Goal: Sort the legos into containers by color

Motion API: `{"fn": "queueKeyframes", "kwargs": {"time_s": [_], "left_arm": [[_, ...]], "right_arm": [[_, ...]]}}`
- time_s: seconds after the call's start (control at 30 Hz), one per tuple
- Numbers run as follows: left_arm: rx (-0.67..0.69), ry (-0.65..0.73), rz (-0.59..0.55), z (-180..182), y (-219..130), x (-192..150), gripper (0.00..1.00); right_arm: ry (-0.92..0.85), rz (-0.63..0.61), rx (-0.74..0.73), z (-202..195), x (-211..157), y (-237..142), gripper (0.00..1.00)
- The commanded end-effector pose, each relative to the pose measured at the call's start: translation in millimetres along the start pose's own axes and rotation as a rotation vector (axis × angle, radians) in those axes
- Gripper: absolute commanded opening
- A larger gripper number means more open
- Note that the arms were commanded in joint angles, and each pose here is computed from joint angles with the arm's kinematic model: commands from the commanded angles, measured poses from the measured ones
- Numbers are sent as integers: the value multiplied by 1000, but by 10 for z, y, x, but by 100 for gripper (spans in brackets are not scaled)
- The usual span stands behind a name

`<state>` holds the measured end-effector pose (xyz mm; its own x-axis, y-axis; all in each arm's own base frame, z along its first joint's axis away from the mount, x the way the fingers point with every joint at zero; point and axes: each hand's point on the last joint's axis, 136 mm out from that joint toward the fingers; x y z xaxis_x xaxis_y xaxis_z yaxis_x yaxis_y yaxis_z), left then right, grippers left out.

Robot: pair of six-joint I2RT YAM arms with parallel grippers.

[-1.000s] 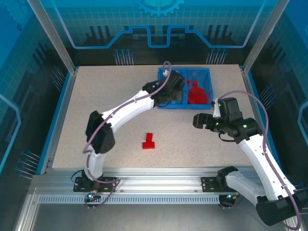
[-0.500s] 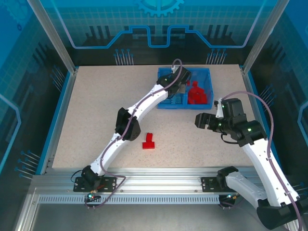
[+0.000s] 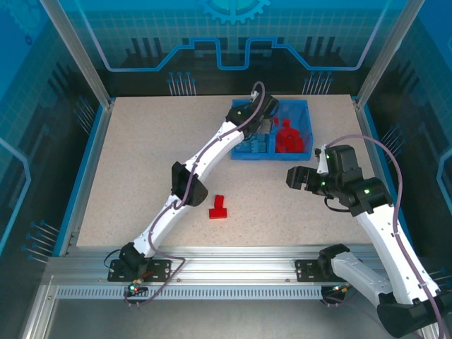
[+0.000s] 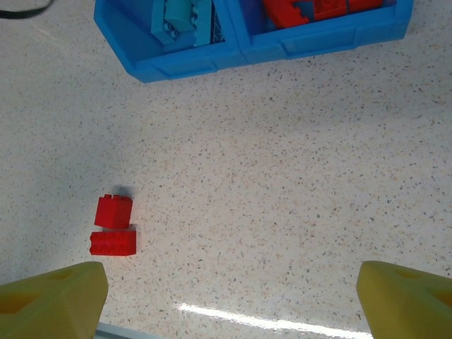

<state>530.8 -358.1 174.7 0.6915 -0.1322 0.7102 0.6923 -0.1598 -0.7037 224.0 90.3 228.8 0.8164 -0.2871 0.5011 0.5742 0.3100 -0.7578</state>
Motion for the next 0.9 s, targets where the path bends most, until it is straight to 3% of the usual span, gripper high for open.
{"fn": "queueKeyframes", "kwargs": {"time_s": [0.0, 0.3, 0.57, 0.87], "left_arm": [[-57, 31, -151, 102, -951, 639, 59], [-58, 48, -190, 535, -2012, 837, 74], [-9, 83, -69, 894, -2399, 433, 86], [-25, 78, -103, 1190, -2754, -113, 89]], "right_arm": [[-74, -2, 68, 219, 26, -23, 94], [-257, 60, 262, 902, -276, 352, 96], [-291, 187, 238, 1383, -778, 1026, 98], [-288, 300, 131, 1703, -1239, 1781, 99]]}}
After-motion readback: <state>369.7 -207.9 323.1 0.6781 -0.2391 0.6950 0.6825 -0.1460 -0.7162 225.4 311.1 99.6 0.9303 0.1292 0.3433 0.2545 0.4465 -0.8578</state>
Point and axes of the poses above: each hand's point on the last joint's axis, 136 mm out from that joint toward the fingers, its own y axis out along the fingers, its own z axis along the line the jaws close on, x = y × z, and after that the axes turned 4 degrees about y, right-handed
